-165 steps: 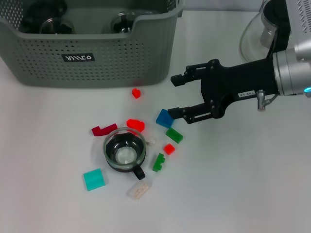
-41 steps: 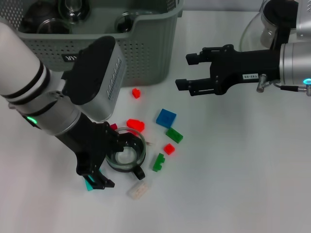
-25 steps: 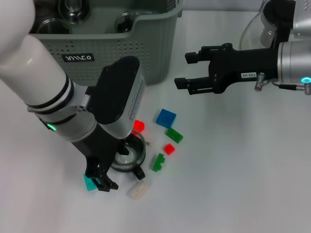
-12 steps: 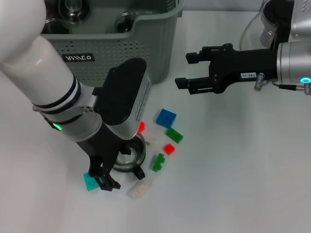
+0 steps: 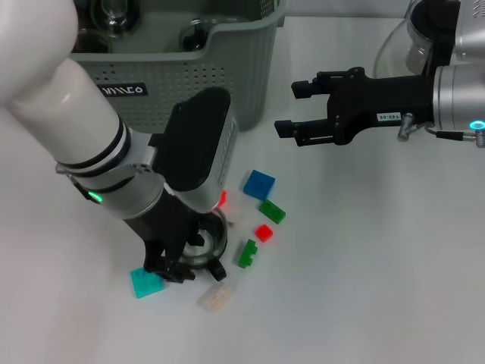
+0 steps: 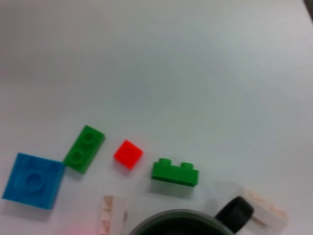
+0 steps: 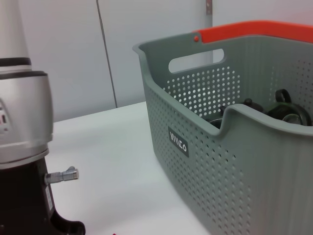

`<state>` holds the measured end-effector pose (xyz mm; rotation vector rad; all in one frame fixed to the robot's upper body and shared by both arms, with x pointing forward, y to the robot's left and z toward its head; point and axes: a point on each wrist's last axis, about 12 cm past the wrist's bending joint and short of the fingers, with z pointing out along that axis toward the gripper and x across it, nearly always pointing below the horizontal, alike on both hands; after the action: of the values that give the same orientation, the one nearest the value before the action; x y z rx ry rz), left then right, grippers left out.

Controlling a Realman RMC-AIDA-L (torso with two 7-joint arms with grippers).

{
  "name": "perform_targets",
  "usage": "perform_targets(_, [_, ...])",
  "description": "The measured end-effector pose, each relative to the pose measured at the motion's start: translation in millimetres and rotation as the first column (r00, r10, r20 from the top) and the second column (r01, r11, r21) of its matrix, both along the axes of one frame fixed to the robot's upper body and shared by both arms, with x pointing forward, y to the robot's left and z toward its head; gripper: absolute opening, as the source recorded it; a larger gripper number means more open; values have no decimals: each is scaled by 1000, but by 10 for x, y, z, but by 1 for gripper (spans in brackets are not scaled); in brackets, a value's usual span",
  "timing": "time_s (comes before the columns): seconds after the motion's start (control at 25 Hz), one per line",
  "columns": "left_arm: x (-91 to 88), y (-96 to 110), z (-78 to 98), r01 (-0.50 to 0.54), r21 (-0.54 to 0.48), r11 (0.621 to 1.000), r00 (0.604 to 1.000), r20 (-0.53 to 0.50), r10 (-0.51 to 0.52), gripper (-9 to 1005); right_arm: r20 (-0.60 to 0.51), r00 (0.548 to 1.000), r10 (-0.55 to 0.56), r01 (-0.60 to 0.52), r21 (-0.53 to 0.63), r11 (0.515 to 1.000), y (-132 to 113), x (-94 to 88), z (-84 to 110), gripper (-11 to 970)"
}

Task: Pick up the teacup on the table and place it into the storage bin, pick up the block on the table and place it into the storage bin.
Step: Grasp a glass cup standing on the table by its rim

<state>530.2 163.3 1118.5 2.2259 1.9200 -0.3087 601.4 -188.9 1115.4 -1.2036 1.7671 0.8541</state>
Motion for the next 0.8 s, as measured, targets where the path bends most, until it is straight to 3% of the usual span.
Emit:
perform_targets(0.2, [6,-21,-1,-5,2,1000,1000,2,5,506,0,1000,1,-1,-1,1000,1,0,0,804])
perform_targets(0.4, [-28,-40,0,18,16,1000,1000,-17,-17,265,-1,1000,4,-4,0,1000,6,-5,-1,804])
perform_targets(0.72, [-42,-70,55,38,15,999,999,-23,-38,54,1,1000,3,-3,-1,1000,7,-5,-4,804])
perform_targets(0.8, [-38,-76,73,39,16,999,999,-18,-38,55,0,1000,0,0,0,1000,1,-7,-7,804])
